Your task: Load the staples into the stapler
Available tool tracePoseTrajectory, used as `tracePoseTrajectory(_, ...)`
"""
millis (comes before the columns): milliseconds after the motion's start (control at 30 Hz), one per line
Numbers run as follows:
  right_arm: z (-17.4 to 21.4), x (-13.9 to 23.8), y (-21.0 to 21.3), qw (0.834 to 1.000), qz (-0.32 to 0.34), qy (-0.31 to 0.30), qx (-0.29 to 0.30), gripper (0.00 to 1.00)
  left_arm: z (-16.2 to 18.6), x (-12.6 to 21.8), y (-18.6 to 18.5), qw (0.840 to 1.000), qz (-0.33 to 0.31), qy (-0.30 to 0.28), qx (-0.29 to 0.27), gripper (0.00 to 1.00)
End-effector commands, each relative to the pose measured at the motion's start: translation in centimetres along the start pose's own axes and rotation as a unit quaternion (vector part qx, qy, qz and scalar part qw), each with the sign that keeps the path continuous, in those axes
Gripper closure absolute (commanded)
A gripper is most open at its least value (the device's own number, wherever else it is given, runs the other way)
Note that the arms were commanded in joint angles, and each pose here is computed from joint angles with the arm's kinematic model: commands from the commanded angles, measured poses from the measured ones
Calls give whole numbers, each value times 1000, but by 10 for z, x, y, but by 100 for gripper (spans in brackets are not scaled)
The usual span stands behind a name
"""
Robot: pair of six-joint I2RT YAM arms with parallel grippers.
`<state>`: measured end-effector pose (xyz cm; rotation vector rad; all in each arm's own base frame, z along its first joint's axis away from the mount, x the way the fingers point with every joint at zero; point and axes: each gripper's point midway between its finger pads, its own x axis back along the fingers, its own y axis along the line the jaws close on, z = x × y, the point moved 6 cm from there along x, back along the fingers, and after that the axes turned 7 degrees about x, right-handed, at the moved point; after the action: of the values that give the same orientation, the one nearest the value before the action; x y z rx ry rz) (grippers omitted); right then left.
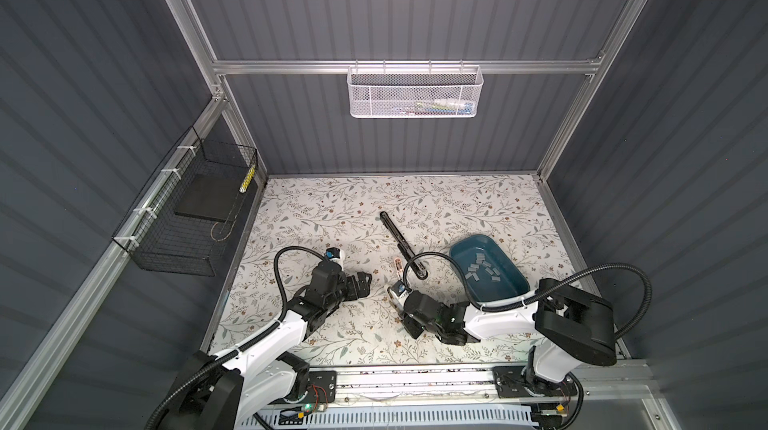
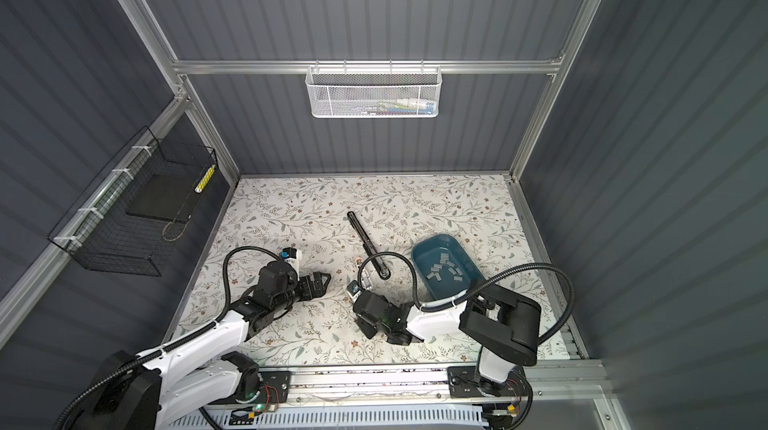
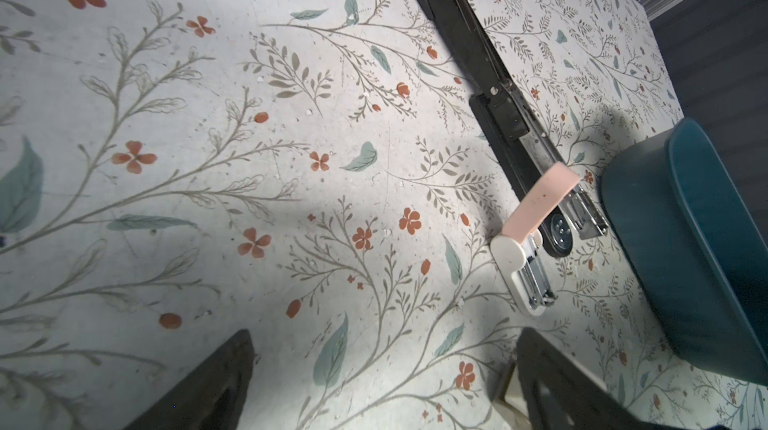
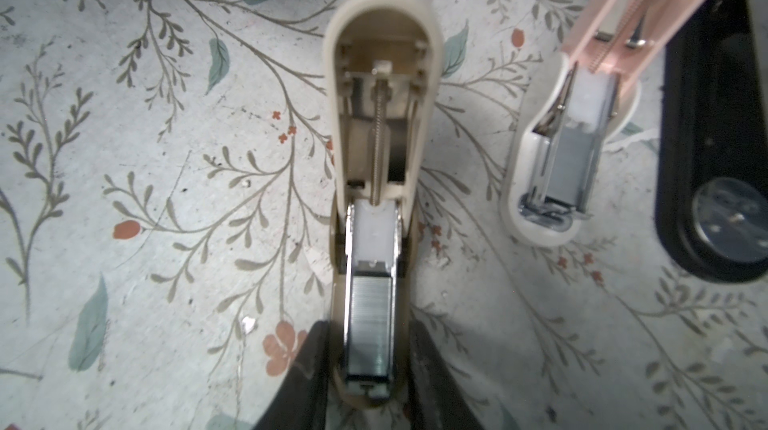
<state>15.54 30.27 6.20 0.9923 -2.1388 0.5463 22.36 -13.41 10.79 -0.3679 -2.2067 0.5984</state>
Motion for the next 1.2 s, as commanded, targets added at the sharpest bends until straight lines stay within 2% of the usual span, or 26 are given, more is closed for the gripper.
tracePoseTrajectory(0, 28, -3, -2, 998, 3, 58, 18, 82, 6, -6, -5, 1000, 23, 7, 3, 2)
tracePoseTrajectory(467, 26, -4, -1, 998, 1, 59, 18, 84, 39, -34, -25, 998, 38, 36, -34, 3)
tracePoseTrajectory(833, 24, -4, -2, 998, 4, 57, 13, 84, 57, -20, -36, 995, 75, 31, -64, 3)
tracePoseTrajectory(1167, 25, -3, -4, 998, 8, 53, 11, 83, 70, -19, -44, 993, 74, 30, -89, 3)
